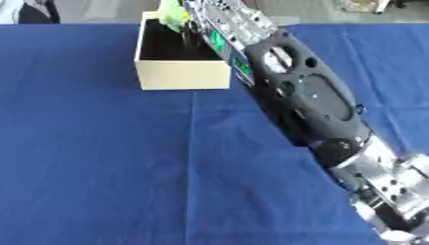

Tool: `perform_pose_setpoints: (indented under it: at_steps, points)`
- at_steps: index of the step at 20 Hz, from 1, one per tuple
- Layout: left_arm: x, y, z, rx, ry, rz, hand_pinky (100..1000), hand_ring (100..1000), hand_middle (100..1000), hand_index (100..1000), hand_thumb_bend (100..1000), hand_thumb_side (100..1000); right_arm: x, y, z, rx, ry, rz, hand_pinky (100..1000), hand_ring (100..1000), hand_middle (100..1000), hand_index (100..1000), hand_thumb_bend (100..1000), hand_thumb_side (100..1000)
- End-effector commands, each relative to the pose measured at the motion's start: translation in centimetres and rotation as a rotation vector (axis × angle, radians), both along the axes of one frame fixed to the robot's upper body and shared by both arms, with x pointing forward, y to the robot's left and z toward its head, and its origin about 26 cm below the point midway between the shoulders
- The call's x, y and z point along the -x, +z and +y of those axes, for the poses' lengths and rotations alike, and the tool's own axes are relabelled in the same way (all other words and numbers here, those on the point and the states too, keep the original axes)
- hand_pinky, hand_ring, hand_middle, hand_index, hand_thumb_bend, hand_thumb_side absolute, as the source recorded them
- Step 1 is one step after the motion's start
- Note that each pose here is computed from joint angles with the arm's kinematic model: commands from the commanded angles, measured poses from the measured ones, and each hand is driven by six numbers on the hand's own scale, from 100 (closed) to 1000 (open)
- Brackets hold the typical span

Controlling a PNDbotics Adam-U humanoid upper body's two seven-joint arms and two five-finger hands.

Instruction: Pick up objects on the table and place them in the box.

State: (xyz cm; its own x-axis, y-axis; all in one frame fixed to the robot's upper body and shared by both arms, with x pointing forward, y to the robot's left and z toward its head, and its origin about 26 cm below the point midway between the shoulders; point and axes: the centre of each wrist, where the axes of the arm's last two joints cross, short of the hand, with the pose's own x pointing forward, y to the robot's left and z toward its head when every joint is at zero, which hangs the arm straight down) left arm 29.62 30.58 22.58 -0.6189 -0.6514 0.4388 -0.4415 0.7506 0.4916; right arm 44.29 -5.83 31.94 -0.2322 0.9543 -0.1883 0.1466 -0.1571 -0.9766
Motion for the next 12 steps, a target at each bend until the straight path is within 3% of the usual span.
perform_pose_setpoints:
  at_steps: [1,6,8,11,12]
  points:
    - [0.21,0.76,0.06,-0.008,-0.003,-0.022,413,592,569,721,352,548,-0.20,1.17,-0.04,0.015,0.009,-0.021,904,824,766,814,100,102]
    - [0.19,0.78,0.04,-0.006,-0.004,-0.024,413,592,569,722,352,549,-0.53,0.88,-0.09,0.059,0.001,0.027,898,891,834,868,100,121]
    - [0.20,0.75,0.03,-0.006,-0.004,-0.022,413,592,569,722,351,548,-0.71,0.75,-0.09,0.089,-0.013,0.042,911,945,890,891,100,273]
    - [0.21,0.68,0.05,-0.005,-0.003,-0.018,413,593,569,722,351,548,-1.03,0.67,-0.25,0.138,-0.049,0.055,933,1000,945,919,100,616]
    - [0.21,0.67,0.05,-0.005,-0.003,-0.018,413,593,569,722,349,546,-1.12,0.71,-0.33,0.155,-0.063,0.053,942,1000,953,923,100,657]
